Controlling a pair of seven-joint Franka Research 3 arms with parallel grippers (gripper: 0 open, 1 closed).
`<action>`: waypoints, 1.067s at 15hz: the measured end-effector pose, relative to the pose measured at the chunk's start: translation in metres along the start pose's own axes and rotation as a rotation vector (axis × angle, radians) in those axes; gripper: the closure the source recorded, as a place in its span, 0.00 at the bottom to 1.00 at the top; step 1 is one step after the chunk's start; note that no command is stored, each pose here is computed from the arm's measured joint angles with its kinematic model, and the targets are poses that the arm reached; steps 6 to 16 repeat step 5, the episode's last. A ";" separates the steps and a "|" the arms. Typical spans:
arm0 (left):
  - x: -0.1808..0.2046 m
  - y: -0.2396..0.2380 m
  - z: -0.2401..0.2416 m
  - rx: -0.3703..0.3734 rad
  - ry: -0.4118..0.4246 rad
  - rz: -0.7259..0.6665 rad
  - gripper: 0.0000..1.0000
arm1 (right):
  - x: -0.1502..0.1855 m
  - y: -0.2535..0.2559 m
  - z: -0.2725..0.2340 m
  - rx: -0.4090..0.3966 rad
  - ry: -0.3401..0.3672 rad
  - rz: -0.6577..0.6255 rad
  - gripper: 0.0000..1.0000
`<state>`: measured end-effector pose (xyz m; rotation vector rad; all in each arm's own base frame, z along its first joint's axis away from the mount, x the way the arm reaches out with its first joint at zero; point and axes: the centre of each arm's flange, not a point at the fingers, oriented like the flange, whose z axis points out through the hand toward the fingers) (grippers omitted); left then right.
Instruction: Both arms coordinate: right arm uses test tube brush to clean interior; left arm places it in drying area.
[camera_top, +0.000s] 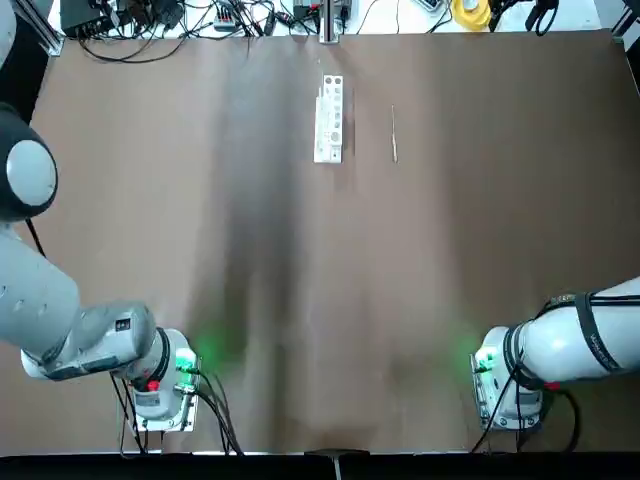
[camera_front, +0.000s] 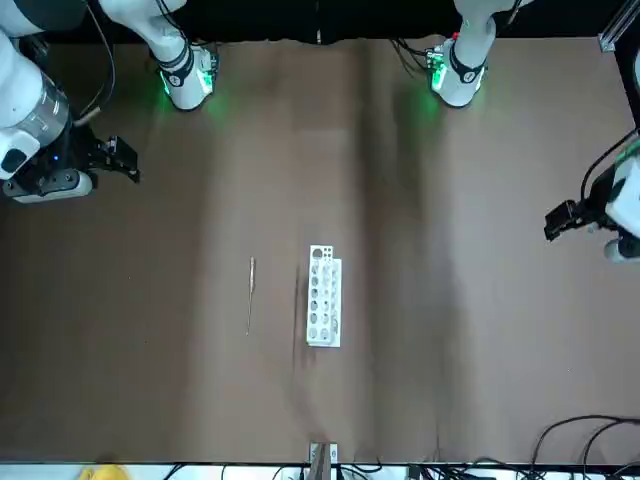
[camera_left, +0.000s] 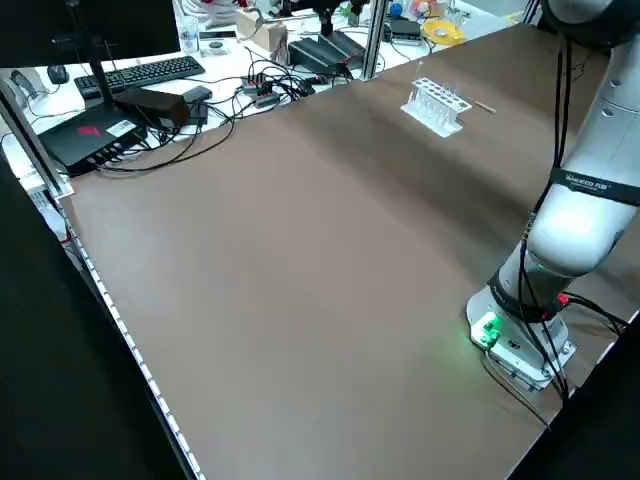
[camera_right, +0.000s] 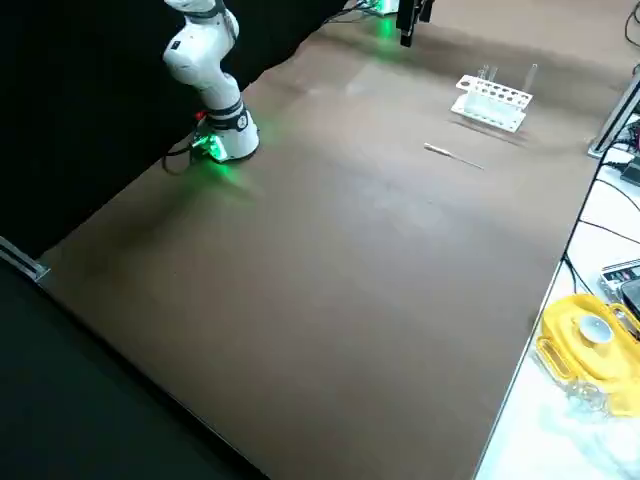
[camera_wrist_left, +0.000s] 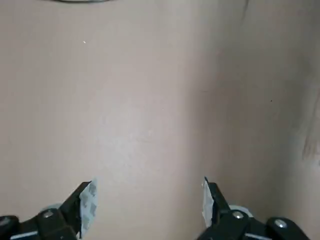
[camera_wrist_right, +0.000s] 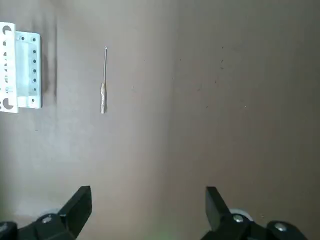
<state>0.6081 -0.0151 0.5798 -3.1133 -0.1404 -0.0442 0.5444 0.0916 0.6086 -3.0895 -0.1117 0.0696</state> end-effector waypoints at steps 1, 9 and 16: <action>-0.005 0.005 -0.009 0.004 0.009 0.009 0.01 | 0.000 0.000 0.000 0.000 0.000 0.000 0.00; -0.013 0.028 -0.018 0.007 0.019 0.046 0.01 | 0.000 0.000 0.000 0.000 0.000 0.000 0.00; -0.013 0.028 -0.018 0.007 0.019 0.046 0.01 | 0.000 0.000 0.000 0.000 0.000 0.000 0.00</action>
